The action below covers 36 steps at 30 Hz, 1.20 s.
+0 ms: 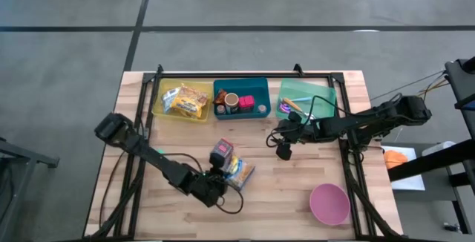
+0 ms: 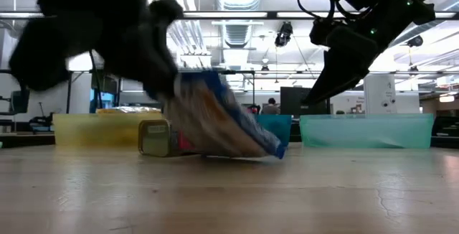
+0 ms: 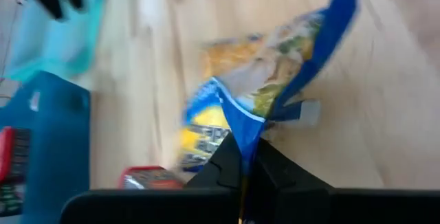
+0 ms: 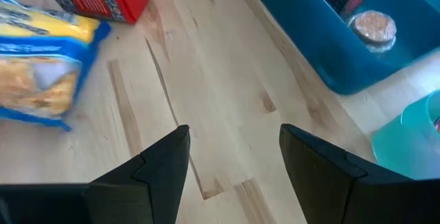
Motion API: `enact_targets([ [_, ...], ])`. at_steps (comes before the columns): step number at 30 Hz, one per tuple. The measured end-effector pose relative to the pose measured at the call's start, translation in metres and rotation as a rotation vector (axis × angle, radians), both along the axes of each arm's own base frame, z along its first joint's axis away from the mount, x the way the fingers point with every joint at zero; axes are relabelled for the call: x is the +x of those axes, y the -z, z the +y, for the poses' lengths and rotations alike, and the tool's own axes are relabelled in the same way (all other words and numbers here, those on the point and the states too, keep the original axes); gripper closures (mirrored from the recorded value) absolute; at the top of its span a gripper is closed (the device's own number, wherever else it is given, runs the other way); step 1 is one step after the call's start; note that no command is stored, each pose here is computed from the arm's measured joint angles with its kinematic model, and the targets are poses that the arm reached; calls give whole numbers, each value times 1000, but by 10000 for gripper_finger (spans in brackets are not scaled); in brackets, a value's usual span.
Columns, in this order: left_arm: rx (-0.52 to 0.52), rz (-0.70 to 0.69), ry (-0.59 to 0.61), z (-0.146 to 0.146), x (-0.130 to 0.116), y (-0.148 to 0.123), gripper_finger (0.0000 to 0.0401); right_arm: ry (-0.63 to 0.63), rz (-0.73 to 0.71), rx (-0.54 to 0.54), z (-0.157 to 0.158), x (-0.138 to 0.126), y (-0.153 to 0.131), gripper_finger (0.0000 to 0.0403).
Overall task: Pick & Place Food Item
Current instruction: Put the blue noodle pack into the yellow bin
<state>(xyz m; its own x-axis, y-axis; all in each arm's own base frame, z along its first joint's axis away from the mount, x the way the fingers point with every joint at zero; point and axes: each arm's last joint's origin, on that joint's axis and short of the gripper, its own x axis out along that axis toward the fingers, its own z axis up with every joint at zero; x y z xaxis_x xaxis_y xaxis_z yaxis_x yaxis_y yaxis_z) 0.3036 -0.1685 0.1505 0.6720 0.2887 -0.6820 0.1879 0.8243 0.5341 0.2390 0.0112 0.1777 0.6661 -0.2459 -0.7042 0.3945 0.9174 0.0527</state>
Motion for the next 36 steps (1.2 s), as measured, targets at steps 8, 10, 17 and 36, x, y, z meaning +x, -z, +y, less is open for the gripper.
enact_targets([
  [8,-104,-162,-33,8,-12,-57,393,17,-1,54,1,-1,2,178],
  [10,-122,-208,-63,13,-16,-70,393,6,1,71,1,-1,3,178],
  [17,-232,-306,-200,36,-33,-109,393,22,3,89,1,-3,5,178],
  [36,-131,-375,-855,163,-83,-148,393,25,-25,154,19,-8,13,178],
])
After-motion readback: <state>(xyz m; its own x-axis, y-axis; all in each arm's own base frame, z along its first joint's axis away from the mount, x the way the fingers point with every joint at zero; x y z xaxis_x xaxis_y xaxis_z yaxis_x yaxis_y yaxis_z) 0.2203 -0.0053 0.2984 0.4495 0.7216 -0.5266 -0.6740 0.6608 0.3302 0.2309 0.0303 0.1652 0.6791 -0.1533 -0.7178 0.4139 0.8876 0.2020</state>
